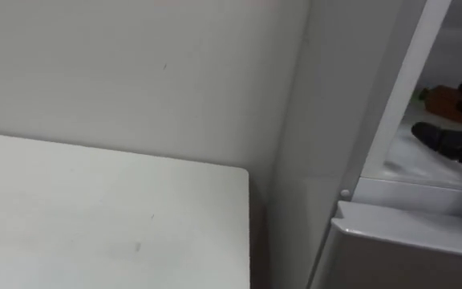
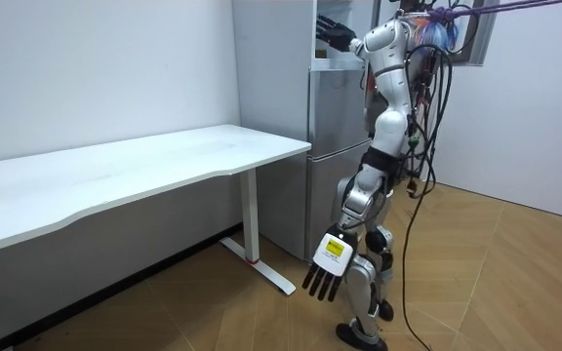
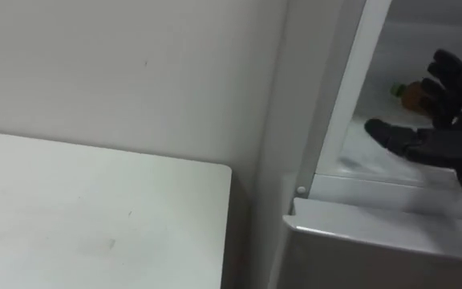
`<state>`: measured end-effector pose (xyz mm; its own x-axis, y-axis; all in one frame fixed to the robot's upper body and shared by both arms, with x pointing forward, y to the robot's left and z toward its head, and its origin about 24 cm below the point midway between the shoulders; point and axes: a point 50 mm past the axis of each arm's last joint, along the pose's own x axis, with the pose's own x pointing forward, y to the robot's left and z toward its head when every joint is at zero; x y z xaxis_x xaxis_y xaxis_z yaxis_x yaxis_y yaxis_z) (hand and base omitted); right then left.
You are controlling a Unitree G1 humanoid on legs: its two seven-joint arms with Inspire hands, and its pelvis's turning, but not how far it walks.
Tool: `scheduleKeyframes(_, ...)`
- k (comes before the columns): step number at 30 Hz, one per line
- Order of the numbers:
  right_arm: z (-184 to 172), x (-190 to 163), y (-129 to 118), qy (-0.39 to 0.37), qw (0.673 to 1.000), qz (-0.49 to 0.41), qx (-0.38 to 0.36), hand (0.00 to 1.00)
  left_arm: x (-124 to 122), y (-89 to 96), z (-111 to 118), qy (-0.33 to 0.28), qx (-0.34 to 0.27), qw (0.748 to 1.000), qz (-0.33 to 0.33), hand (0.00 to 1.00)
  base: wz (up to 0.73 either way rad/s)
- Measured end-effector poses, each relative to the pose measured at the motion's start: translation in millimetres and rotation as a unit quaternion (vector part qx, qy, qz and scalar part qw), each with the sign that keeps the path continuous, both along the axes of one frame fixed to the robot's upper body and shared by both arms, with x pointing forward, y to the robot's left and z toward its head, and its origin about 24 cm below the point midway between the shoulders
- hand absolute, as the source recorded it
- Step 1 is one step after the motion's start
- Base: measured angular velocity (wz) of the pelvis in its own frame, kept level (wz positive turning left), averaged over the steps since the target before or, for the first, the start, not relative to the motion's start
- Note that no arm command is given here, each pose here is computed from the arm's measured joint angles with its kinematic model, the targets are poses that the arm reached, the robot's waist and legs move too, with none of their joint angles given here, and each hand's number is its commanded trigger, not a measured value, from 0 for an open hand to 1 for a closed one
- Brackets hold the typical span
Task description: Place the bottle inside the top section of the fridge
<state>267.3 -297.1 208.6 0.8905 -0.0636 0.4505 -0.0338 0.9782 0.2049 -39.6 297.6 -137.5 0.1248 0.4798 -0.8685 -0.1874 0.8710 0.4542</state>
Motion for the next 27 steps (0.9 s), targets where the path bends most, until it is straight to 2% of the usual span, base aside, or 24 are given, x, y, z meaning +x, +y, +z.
scheduleKeyframes(4,-12,-14,8,-0.018,0.996,0.043,0.079,0.00,0,-7.8,-3,-0.002,-0.007,1.000,0.001,0.00,-0.03)
scheduleKeyframes(7,-42,-27,8,-0.006,0.987,0.056,0.148,0.00,2,-12.1,-5,-0.003,-0.012,1.000,-0.006,0.00,-0.03)
scheduleKeyframes(9,-63,-37,12,-0.003,0.980,0.063,0.190,0.00,-2,-26.6,-11,0.006,-0.032,0.999,-0.003,0.00,-0.22)
scheduleKeyframes(11,-62,-46,14,-0.026,0.975,0.072,0.210,0.00,-4,-37.5,-15,0.011,-0.048,0.999,-0.001,0.00,-0.26)
scheduleKeyframes(14,-74,-57,15,-0.035,0.968,0.072,0.236,0.00,-1,-40.6,-16,0.004,-0.051,0.999,-0.008,0.00,-0.18)
scheduleKeyframes(23,-112,-81,8,0.003,0.958,0.018,0.288,0.00,2,-43.4,-17,-0.019,-0.048,0.999,-0.014,0.00,-0.14)
scheduleKeyframes(27,-141,-92,-2,0.040,0.945,-0.030,0.323,0.00,1,-43.8,-16,-0.021,-0.040,0.999,-0.016,0.00,0.01)
